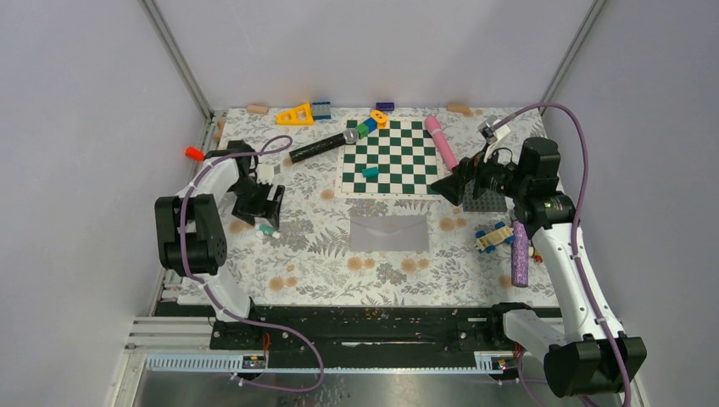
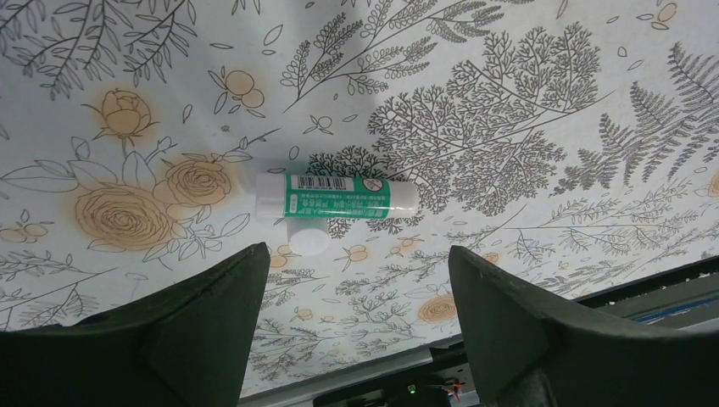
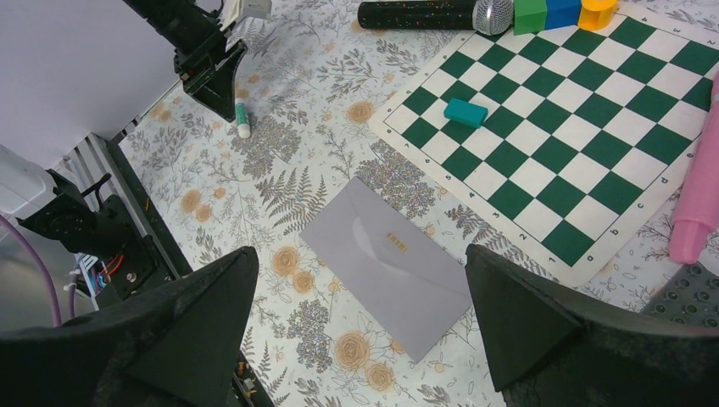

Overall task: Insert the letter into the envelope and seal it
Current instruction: Adjust the solid glue at the center of the board.

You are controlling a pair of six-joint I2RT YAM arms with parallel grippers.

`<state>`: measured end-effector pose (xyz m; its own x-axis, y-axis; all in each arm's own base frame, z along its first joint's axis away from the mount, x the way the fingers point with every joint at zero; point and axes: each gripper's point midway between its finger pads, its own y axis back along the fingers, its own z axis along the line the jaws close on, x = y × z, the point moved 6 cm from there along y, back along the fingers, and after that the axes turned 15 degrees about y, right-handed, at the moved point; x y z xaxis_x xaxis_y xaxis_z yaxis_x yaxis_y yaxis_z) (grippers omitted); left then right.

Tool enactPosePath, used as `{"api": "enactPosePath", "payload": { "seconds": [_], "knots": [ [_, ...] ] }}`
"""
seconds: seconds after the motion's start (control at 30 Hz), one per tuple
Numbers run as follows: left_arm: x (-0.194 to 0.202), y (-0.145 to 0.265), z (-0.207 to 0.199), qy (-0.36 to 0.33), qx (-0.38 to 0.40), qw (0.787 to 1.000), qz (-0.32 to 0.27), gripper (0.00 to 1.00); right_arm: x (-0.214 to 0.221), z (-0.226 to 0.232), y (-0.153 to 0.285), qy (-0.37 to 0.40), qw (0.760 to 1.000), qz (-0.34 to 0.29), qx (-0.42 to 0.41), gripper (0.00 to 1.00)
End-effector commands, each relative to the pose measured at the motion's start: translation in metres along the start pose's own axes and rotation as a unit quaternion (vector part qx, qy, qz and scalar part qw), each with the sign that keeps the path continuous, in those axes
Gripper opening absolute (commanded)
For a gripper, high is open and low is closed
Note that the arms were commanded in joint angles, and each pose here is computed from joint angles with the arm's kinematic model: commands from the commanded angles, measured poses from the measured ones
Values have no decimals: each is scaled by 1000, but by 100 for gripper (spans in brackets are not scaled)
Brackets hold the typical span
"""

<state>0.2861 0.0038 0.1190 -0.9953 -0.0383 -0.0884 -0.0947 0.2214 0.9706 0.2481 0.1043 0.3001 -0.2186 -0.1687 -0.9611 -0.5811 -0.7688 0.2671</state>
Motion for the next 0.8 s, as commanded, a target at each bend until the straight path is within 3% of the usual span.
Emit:
{"api": "enactPosePath", "payload": {
  "seconds": [0.0, 0.77],
  "knots": [
    [-8, -2, -1, 2, 15, 1000, -12, 80, -7, 5, 1, 21, 1000, -17, -10, 100],
    [3, -29, 9, 19, 1, 1000, 21, 86, -5, 3, 0, 20, 1000, -12, -6, 100]
  ]
}}
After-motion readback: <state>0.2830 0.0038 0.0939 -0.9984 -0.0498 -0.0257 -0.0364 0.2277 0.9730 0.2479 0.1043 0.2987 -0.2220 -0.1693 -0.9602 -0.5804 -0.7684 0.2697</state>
